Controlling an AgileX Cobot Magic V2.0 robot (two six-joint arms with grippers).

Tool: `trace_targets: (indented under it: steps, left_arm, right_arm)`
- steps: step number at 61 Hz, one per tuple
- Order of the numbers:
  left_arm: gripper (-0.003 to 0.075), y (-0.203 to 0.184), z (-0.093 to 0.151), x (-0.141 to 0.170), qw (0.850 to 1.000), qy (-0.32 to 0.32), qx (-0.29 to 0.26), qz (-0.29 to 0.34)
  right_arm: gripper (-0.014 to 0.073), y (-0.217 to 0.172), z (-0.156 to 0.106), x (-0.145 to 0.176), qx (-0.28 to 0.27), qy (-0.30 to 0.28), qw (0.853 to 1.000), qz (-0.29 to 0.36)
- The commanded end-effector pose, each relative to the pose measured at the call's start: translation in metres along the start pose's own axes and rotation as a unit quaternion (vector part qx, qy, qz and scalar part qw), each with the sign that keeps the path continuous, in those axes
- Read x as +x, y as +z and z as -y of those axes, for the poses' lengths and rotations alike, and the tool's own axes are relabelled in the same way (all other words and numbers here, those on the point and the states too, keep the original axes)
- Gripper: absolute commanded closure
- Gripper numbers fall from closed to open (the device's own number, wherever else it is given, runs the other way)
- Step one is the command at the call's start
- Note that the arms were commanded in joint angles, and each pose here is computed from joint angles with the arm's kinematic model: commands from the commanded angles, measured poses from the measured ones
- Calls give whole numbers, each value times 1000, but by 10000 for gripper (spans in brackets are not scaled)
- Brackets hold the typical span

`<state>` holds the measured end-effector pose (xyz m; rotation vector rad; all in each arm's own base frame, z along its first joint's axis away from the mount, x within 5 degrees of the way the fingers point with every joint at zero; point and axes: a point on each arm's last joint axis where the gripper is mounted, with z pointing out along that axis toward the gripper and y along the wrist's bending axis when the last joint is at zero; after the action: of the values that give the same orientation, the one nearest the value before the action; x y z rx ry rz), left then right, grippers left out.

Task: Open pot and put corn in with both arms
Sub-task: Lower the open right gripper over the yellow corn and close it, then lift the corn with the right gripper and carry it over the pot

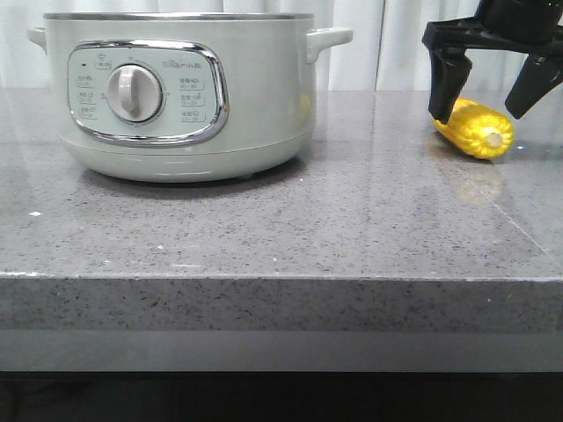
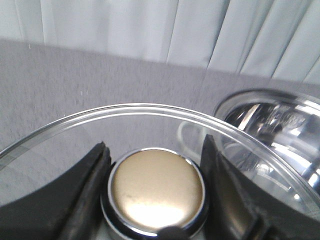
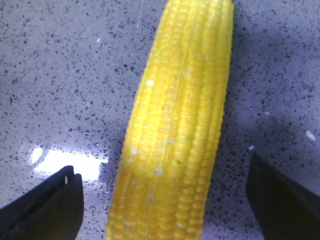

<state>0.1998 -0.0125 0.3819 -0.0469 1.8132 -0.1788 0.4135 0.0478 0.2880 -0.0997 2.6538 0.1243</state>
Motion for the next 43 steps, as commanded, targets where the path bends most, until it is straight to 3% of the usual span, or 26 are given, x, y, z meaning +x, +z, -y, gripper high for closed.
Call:
trace_targets:
  steps: [1, 17, 32, 43]
  left_arm:
    - [555, -29, 5, -33, 994, 0, 7, 113]
    - [555, -70, 10, -40, 989, 18, 14, 148]
    - [555, -93, 11, -41, 986, 30, 16, 165]
    - [555, -99, 12, -41, 984, 30, 17, 173]
  right_arm:
    - [-71, -24, -2, -13, -2, -9, 998, 57]
    - [-64, -9, -1, -11, -1, -8, 999, 37]
    - [198, -6, -1, -9, -1, -8, 1000, 27]
    - [230, -15, -3, -14, -2, -10, 999, 32]
